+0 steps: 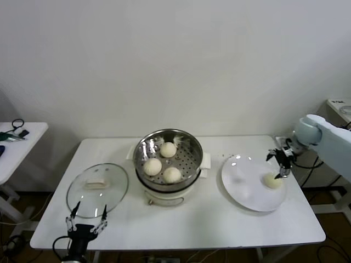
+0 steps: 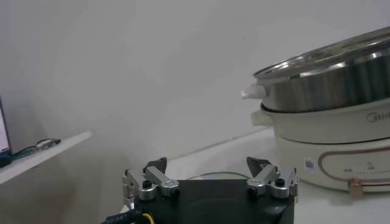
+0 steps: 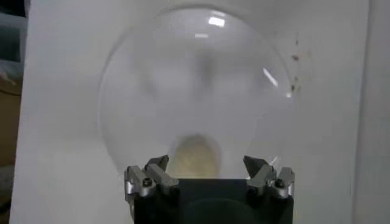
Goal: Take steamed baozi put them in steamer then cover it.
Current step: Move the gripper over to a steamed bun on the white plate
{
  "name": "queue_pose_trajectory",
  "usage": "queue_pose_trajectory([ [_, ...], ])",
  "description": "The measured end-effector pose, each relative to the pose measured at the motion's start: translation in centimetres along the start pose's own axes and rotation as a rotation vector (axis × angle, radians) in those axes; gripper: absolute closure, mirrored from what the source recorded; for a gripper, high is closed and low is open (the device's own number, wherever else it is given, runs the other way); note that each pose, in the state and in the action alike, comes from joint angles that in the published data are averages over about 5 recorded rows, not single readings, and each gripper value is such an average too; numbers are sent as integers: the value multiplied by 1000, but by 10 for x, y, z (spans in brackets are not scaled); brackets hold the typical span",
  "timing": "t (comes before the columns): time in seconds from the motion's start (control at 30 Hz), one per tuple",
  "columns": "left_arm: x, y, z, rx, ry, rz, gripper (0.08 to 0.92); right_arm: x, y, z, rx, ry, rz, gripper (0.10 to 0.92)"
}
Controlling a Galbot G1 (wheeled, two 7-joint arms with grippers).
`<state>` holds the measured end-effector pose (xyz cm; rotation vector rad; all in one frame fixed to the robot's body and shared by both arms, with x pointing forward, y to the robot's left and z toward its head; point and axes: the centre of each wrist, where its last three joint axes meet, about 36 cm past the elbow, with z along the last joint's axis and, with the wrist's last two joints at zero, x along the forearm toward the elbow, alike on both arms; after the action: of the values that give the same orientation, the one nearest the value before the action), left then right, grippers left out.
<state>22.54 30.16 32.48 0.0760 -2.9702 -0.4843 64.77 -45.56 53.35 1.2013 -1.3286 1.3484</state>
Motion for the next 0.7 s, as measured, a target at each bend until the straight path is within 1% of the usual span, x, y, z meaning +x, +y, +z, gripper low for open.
queue_pose_trajectory([
  [0.3, 0, 0, 0, 3, 3, -4, 177, -34, 1, 19, -31, 48, -28, 200],
  [0.7, -2, 0, 4, 2, 13, -8, 177, -69, -5, 13, -30, 66, -59, 200],
])
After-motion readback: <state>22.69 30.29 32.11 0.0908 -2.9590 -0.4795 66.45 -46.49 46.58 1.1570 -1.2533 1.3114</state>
